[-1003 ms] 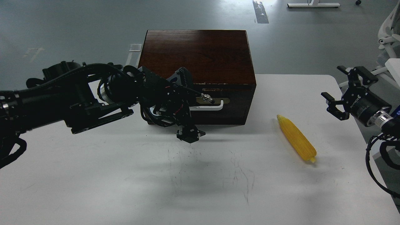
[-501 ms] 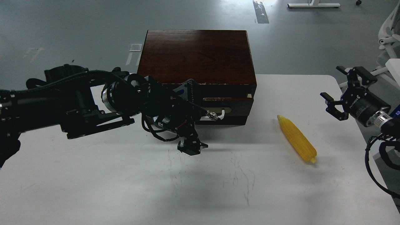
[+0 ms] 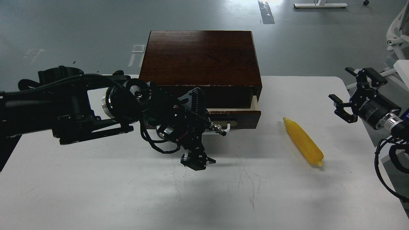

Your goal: Put corn in drawer with both arms

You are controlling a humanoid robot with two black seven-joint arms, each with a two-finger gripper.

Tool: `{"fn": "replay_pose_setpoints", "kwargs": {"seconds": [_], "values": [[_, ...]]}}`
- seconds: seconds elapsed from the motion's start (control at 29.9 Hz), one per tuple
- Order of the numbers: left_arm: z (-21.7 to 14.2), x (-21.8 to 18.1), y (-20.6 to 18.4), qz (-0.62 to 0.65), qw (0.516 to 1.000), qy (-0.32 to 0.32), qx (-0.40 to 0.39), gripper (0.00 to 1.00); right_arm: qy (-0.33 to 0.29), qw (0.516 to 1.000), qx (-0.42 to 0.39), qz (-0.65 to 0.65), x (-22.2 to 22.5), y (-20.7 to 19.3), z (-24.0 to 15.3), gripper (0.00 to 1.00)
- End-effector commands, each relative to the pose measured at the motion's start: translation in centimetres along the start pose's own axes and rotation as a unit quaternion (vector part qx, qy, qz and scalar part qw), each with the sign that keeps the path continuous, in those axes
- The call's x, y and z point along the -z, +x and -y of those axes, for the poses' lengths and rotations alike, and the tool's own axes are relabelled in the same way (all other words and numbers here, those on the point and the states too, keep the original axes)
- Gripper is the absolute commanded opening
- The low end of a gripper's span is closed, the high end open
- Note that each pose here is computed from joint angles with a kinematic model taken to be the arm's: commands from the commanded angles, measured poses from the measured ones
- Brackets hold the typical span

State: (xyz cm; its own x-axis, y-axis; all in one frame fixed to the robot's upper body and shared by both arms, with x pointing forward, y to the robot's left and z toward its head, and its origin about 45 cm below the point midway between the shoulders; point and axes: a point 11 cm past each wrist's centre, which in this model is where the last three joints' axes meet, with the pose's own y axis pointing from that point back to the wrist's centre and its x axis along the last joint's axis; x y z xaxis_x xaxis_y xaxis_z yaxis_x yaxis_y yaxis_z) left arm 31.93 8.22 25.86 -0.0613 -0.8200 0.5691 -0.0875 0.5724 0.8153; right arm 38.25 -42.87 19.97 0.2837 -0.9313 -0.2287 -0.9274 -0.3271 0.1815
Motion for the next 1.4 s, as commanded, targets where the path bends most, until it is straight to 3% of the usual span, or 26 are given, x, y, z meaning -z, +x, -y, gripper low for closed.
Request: {"fn": "replay_pose_setpoints", "kwargs": {"seconds": [0.0, 0.3, 0.47, 0.77, 0.97, 1.1, 1.2, 1.37], "values": [[-0.2, 0.3, 0.3, 0.004, 1.000, 0.005, 0.000, 0.99, 0.001, 1.000, 0.000, -0.001, 0.1, 0.0, 0.0, 1.00], [-0.7, 0.7, 0.7, 0.010, 1.000, 0.013, 0.000, 0.99, 0.002, 1.000, -0.002, -0.002, 0.3, 0.2, -0.1, 1.00], [-3.2, 0.7, 2.0, 0.011, 0.999, 0.020, -0.024, 0.99, 0.002, 1.000, -0.003, -0.003, 0.3, 0.3, -0.2, 1.00], [-11.5, 2.6, 4.7, -0.211, 0.952, -0.023, -0.221, 0.99, 0.002, 1.000, -0.008, -0.006, 0.6, 0.7, -0.5, 1.00], [-15.6, 4.2, 1.6, -0.428, 0.821, -0.078, -0.370, 0.99, 0.000, 1.000, -0.008, -0.007, 0.5, 0.7, -0.6, 1.00], [-18.2, 5.3, -3.3, -0.583, 0.657, -0.098, -0.468, 0.99, -0.005, 1.000, -0.009, -0.011, 0.4, 0.9, -0.8, 1.00], [-19.1, 5.7, -5.9, -0.628, 0.596, -0.092, -0.492, 0.99, -0.006, 1.000, -0.009, -0.012, 0.4, 0.9, -0.8, 1.00], [-20.2, 7.2, -14.3, -0.715, 0.445, -0.042, -0.537, 0.99, -0.021, 0.999, 0.002, -0.042, 0.4, 0.9, -1.1, 1.00]]}}
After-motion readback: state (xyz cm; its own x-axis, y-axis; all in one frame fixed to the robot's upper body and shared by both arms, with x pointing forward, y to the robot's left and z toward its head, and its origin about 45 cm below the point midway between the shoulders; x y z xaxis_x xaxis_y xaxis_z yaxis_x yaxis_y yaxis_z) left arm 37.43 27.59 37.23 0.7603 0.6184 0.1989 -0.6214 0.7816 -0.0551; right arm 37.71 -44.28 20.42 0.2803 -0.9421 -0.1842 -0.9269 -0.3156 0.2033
